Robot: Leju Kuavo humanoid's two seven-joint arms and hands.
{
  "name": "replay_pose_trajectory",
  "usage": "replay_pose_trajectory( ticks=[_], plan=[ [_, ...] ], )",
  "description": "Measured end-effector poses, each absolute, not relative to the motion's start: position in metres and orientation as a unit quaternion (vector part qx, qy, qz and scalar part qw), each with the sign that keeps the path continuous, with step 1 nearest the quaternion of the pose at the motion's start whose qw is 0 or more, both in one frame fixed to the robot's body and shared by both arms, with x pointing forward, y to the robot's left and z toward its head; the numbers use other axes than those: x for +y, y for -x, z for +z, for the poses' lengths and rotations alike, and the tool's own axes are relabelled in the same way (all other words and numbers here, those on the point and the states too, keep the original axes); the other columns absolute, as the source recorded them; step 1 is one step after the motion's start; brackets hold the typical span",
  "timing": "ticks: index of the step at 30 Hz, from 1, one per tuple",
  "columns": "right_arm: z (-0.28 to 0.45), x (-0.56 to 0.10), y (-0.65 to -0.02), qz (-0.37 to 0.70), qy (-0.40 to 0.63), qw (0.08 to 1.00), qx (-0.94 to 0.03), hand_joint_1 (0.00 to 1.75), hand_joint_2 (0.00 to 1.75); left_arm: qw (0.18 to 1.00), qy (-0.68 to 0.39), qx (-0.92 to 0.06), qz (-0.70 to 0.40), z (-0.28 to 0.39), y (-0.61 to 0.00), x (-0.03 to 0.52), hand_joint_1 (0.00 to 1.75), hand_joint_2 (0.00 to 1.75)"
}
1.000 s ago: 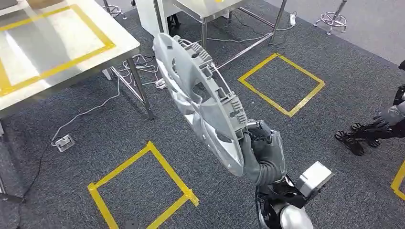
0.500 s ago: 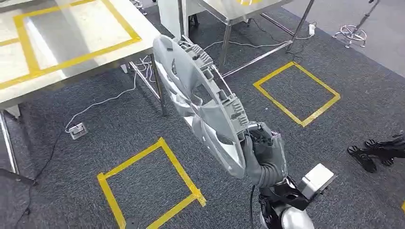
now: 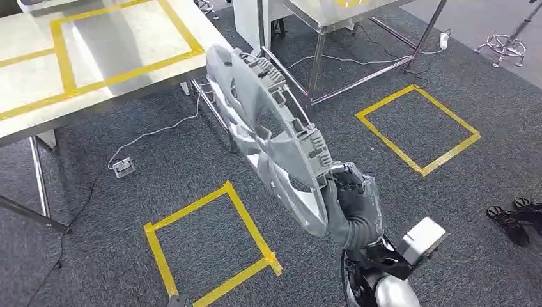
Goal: Take the parts from the cabinet and place them on the table.
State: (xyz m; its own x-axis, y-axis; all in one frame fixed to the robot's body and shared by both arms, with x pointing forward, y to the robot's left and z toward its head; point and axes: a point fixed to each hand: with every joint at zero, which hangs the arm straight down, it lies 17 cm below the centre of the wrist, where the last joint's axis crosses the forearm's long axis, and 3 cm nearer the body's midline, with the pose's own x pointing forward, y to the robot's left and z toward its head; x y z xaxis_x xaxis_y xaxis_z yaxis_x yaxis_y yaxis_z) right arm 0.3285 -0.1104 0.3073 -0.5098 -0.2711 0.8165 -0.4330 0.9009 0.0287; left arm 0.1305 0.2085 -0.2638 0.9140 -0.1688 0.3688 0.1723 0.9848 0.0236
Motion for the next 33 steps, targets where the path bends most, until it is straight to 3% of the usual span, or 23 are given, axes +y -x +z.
replay_pose_trajectory(
  ticks=[33],
  plan=[
    [0.3076, -0.1104, -0.3276, 0.087, -0.21, 0.451, -0.863, 1.75, 1.75, 0.978, 0.006, -0.187, -0.088, -0.2639, -0.1303, 0.2083, 0.0, 0.0]
  ],
)
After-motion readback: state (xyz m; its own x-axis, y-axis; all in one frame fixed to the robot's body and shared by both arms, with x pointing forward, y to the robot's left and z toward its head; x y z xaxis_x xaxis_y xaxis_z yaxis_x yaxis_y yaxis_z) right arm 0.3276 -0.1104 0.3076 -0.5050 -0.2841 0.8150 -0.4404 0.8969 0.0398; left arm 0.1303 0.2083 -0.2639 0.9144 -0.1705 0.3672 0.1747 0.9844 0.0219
